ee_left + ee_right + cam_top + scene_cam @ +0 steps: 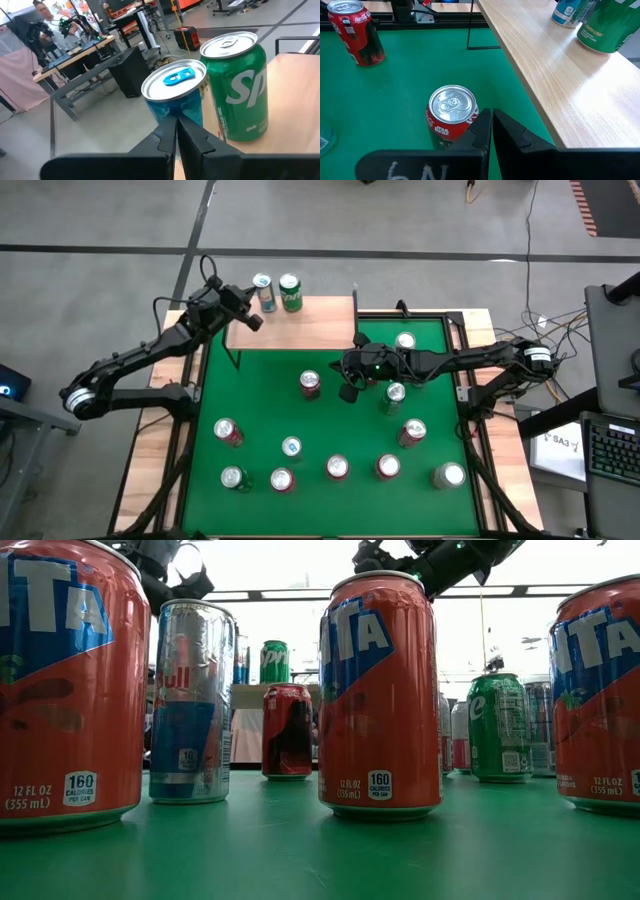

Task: Place canned beverage on shelf
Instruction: Put the red can on the shelf

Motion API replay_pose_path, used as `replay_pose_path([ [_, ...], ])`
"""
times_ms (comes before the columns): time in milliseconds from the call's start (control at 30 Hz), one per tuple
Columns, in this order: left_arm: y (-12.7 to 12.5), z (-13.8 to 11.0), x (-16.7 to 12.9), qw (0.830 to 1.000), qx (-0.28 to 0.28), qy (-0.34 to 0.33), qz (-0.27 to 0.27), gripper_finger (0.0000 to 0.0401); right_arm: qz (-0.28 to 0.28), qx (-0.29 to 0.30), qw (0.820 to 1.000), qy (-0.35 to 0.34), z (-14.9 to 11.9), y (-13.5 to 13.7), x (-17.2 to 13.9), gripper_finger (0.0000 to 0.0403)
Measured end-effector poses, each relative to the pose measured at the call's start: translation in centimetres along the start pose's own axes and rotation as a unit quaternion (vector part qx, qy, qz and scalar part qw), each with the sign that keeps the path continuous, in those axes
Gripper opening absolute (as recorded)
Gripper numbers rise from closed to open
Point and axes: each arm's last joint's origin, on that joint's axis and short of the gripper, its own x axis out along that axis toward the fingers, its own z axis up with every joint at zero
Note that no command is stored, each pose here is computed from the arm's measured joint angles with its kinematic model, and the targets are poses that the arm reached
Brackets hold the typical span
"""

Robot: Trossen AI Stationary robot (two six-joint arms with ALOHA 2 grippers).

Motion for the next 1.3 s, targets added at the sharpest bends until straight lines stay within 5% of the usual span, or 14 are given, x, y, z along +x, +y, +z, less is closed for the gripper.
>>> replay_pose_path([
  [367, 0.1, -0.4, -1.2, 0.999, -0.01, 0.035, -0.017, 0.0, 0.0, 0.001, 1.0, 0.0, 0.0, 0.0, 0.0, 0.0009],
  [700, -1.1, -1.4, -1.3, 0.987, -0.011, 0.044, -0.152, 0.0, 0.0, 0.001, 1.0, 0.0, 0.0, 0.0, 0.0, 0.0009],
  [1300, -2.0, -2.4, 1.1, 0.986, -0.013, 0.058, -0.157, 0.0, 0.0, 0.0, 1.0, 0.0, 0.0, 0.0, 0.0, 0.0009],
])
